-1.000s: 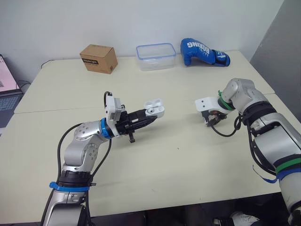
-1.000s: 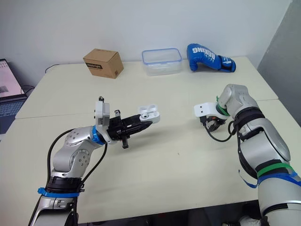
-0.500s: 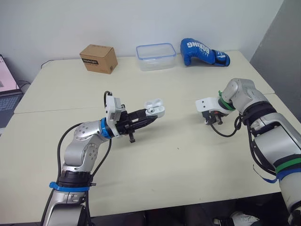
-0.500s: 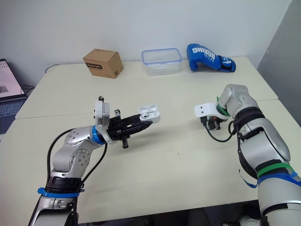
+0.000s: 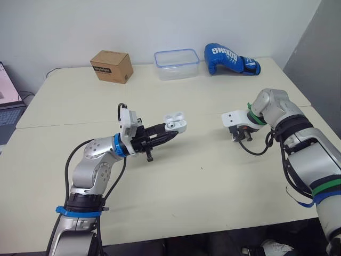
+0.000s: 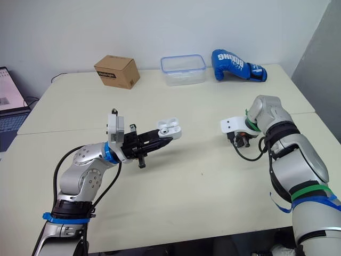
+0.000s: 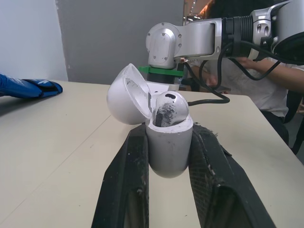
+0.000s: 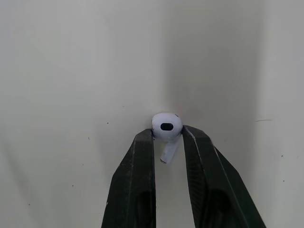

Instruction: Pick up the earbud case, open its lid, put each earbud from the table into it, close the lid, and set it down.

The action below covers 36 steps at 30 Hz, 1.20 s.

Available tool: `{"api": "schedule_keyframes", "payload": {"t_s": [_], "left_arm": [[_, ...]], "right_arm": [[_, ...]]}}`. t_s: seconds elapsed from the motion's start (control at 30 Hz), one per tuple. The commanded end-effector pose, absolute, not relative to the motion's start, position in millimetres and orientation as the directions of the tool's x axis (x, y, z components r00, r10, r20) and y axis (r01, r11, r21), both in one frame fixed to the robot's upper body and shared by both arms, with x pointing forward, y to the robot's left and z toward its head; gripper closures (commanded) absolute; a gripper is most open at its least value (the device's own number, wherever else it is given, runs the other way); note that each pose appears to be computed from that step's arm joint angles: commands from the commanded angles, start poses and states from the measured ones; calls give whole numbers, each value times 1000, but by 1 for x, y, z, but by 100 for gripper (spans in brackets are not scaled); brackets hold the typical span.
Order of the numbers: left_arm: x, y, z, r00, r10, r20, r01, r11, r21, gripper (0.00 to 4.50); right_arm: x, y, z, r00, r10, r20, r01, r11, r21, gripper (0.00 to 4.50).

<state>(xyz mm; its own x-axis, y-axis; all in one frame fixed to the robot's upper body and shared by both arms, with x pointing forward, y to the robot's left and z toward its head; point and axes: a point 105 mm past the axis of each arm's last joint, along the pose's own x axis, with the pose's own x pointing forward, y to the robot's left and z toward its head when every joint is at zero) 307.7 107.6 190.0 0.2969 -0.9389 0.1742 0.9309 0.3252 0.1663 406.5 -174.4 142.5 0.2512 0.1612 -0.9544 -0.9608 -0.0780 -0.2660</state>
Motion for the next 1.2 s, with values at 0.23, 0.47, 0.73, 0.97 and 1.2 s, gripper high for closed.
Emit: {"api": "schedule_keyframes", "payload": {"t_s": [0.23,0.47,0.73,0.97,1.2], "left_arm": [[305,108,200,288,-938,193,924,325,203,375],[306,106,199,276,-942,193,927,314,205,375],[308,100,199,257,-947,193,934,295,202,375],[311,96,200,243,-950,198,937,282,204,375],[309,97,200,246,-949,198,936,285,208,375]], "right_arm": [[400,-169,162,227,207,-952,-963,-98,-251,404],[356,-167,158,159,248,-956,-980,-74,-183,404],[327,-174,149,169,231,-958,-986,56,-160,404],[316,-176,137,163,185,-969,-986,-5,-167,404],[320,-185,118,166,134,-977,-985,-18,-170,404]]}}
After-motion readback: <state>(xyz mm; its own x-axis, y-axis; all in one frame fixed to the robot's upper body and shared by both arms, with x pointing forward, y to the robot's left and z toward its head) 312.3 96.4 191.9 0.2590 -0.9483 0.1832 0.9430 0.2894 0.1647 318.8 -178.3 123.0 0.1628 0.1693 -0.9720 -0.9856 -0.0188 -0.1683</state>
